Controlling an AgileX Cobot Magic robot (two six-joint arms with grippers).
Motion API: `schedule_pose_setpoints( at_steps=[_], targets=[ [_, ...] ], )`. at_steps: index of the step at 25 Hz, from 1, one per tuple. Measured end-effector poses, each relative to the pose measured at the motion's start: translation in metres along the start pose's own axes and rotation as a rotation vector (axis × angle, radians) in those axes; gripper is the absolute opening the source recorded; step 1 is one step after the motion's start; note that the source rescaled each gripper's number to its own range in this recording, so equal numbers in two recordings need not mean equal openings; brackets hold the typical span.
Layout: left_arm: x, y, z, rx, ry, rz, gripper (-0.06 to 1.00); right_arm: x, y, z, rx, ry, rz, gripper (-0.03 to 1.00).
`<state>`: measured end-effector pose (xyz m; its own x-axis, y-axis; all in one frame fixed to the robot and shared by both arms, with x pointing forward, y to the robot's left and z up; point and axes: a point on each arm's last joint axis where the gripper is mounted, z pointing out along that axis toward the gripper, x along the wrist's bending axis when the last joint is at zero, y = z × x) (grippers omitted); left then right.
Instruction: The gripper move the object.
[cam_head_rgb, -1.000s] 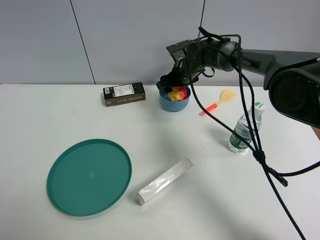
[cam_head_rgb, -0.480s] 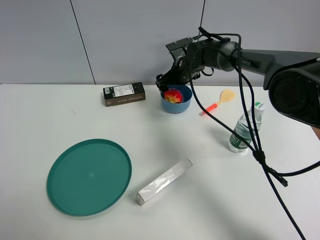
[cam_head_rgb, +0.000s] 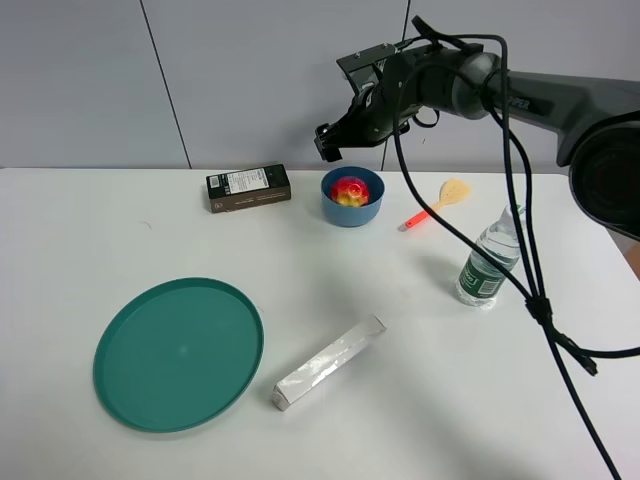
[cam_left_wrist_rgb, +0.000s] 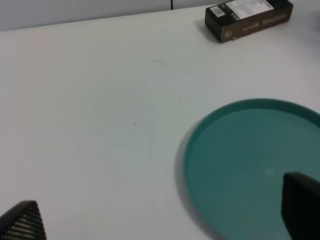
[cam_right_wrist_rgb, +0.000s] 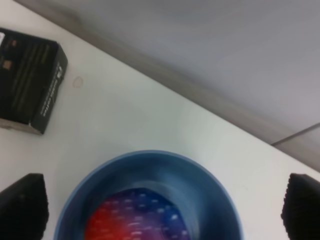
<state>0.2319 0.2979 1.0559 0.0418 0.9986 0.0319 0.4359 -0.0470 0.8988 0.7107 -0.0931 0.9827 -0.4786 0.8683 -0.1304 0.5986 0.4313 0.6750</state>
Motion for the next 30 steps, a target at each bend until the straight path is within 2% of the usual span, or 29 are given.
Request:
schedule_pose_setpoints(
  at_steps=[6, 21, 30],
  targets=[
    [0.000, 0.000, 0.000, 0.000, 0.000, 0.000, 1.00, -0.007, 0.010, -0.029, 0.015, -0.019, -0.006, 0.82],
    [0.000, 0.000, 0.000, 0.000, 0.000, 0.000, 1.00, -0.061, 0.020, -0.127, 0.105, -0.134, 0.088, 0.82],
    [0.000, 0.000, 0.000, 0.000, 0.000, 0.000, 1.00, -0.081, 0.016, -0.171, 0.138, -0.150, 0.175, 0.82]
  ],
)
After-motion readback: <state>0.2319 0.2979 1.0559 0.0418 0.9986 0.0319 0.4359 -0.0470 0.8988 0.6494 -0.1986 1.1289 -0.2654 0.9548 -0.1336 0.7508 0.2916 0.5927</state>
